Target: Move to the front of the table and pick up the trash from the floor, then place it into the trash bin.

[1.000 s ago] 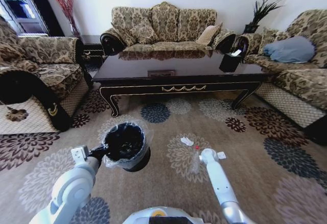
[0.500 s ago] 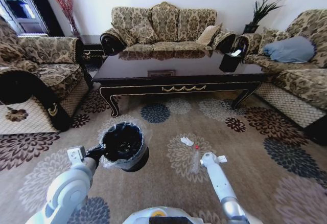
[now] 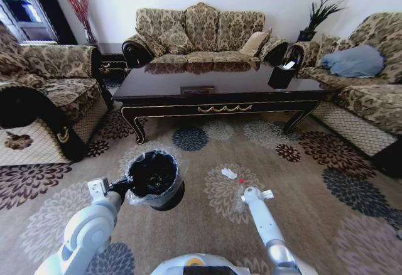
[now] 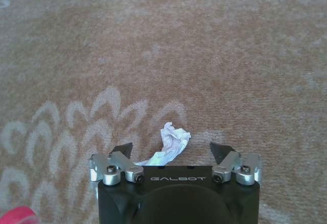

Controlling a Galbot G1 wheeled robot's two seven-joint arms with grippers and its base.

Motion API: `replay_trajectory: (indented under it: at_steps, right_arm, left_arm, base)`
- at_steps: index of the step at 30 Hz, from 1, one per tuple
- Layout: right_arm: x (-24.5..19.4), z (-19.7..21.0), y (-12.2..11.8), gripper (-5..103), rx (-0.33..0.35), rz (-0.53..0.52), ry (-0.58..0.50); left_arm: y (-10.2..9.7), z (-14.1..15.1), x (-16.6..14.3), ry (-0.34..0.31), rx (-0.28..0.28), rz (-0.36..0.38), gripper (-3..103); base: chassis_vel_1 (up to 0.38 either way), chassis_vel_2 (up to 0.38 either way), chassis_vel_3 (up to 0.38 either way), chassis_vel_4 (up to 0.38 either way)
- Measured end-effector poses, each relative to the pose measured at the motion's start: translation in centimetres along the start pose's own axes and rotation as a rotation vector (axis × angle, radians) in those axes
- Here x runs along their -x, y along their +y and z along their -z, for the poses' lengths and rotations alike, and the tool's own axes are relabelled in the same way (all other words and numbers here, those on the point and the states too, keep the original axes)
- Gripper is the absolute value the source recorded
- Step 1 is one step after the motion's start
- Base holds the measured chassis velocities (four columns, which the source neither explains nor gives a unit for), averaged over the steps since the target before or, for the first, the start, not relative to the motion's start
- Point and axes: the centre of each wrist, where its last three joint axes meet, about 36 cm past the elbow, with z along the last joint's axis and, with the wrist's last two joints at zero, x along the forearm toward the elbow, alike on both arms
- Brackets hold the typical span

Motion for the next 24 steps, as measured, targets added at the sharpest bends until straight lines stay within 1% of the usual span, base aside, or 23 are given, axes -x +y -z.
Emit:
replay_trajectory:
  at_steps: [4,6,7,8,9,10,13,15,18,19,22,23,24]
  right_arm:
    - [0.0,-0.1,0.3,73,-0.028,-0.013,0.004]
    - [0.0,-0.1,0.3,73,-0.030,-0.013,0.004]
    - [0.0,-0.2,0.3,67,-0.038,-0.016,0.002]
    - [0.1,-0.2,0.4,67,-0.040,-0.018,0.001]
    - [0.1,-0.2,0.3,63,-0.042,-0.019,0.001]
    - [0.1,-0.2,0.3,63,-0.042,-0.019,0.001]
    - [0.1,-0.2,0.3,54,-0.043,-0.020,0.000]
    - [0.1,-0.1,0.3,54,-0.043,-0.019,0.000]
    - [-0.4,0.1,0.3,44,-0.039,-0.010,0.000]
    - [-0.4,0.1,0.3,44,-0.039,-0.010,0.000]
    - [-1.5,0.4,0.9,30,-0.037,0.029,0.005]
    - [-1.5,0.4,0.9,30,-0.037,0.029,0.005]
    - [-1.7,0.4,0.9,25,-0.039,0.032,0.005]
  left_arm:
    - [0.0,0.0,0.1,0.000,-0.002,-0.002,3]
    - [0.0,0.0,0.1,0.000,-0.002,-0.002,3]
    - [0.0,0.0,0.1,0.001,-0.002,-0.001,3]
    - [0.0,0.0,0.1,0.001,-0.002,-0.001,3]
    - [0.0,0.0,0.1,0.001,-0.002,-0.001,3]
    - [0.0,0.0,0.1,0.001,-0.002,-0.001,3]
    - [0.0,0.0,0.1,0.003,-0.002,-0.001,3]
    - [0.0,-0.1,0.1,0.005,-0.002,-0.001,3]
    - [0.0,-0.1,-0.1,0.006,-0.002,-0.003,3]
    - [0.0,-0.1,-0.1,0.006,-0.002,-0.003,3]
    - [0.0,-0.1,-0.3,0.003,-0.002,-0.004,3]
    - [0.0,-0.1,-0.3,0.003,-0.002,-0.004,3]
    - [0.0,-0.1,-0.4,0.001,-0.001,-0.001,3]
  base:
    - [0.000,0.000,0.000,0.000]
    - [0.000,0.000,0.000,0.000]
    - [0.000,0.000,0.000,0.000]
    - [0.000,0.000,0.000,0.000]
    - [0.000,0.000,0.000,0.000]
    - [0.000,0.000,0.000,0.000]
    - [0.000,0.000,0.000,0.000]
    - [0.000,0.000,0.000,0.000]
    - [0.000,0.000,0.000,0.000]
    - [0.000,0.000,0.000,0.000]
    - [0.000,0.000,0.000,0.000]
    - [0.000,0.000,0.000,0.000]
    - [0.000,0.000,0.000,0.000]
